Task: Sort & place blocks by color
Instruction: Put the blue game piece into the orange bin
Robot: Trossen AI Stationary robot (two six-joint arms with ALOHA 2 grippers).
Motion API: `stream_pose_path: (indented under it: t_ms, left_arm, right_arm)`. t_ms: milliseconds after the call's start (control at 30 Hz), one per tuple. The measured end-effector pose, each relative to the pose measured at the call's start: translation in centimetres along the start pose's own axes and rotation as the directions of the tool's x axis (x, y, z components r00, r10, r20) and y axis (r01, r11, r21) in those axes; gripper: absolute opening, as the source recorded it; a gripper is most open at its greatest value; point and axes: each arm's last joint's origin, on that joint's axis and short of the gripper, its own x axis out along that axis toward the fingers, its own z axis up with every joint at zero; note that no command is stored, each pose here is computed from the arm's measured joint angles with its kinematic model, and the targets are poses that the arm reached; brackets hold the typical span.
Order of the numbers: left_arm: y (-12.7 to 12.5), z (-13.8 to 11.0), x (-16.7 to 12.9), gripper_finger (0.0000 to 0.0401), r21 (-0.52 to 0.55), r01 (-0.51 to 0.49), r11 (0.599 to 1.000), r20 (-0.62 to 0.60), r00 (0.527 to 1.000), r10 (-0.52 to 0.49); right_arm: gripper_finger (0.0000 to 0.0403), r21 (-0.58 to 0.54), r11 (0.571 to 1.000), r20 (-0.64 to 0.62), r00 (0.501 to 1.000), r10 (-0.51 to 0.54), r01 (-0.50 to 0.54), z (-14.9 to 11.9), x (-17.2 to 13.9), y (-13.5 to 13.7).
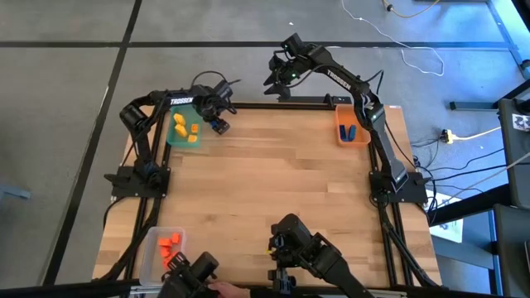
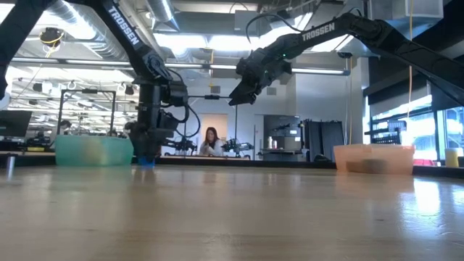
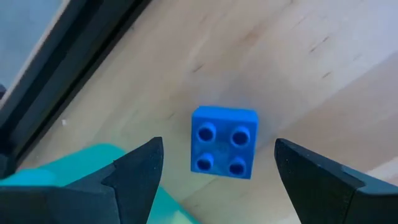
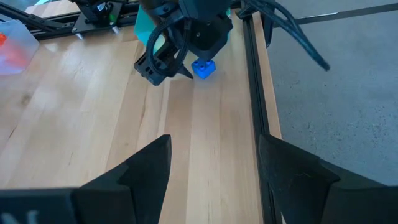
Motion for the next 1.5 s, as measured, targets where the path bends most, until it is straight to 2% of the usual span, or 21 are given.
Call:
stream_pose_path:
  t_ms: [467, 833, 1100, 1333, 1500]
  left_arm:
    - [-0.2, -0.1, 0.0, 0.0298, 0.005, -0.019, 1.000, -0.007, 1.000, 0.019]
    - [-2.7, 0.0, -0.7, 0.0299, 0.087, -0.008, 0.996, 0.005, 1.000, 0.008]
    - [-3.5, 0.4, -1.3, 0.0299, 0.084, -0.005, 0.996, 0.026, 1.000, 0.003]
    - [-3.8, 0.5, -0.9, 0.0299, 0.096, -0.066, 0.993, 0.026, 0.998, 0.064]
    - [-3.9, 0.5, -0.9, 0.0299, 0.094, -0.067, 0.993, 0.025, 0.998, 0.065]
  right_arm:
    - [0.0244, 0.000, 1.000, 0.000, 1.000, 0.000, 0.000, 0.0, 0.0, 0.0]
    - [0.0244, 0.000, 1.000, 0.000, 1.000, 0.000, 0.000, 0.0, 0.0, 0.0]
    - [0.0244, 0.000, 1.000, 0.000, 1.000, 0.000, 0.000, 0.0, 0.0, 0.0]
    - [0.0244, 0.000, 1.000, 0.000, 1.000, 0.000, 0.000, 0.0, 0.0, 0.0]
    - [0.0244, 0.000, 1.000, 0.000, 1.000, 0.000, 0.000, 0.0, 0.0, 0.0]
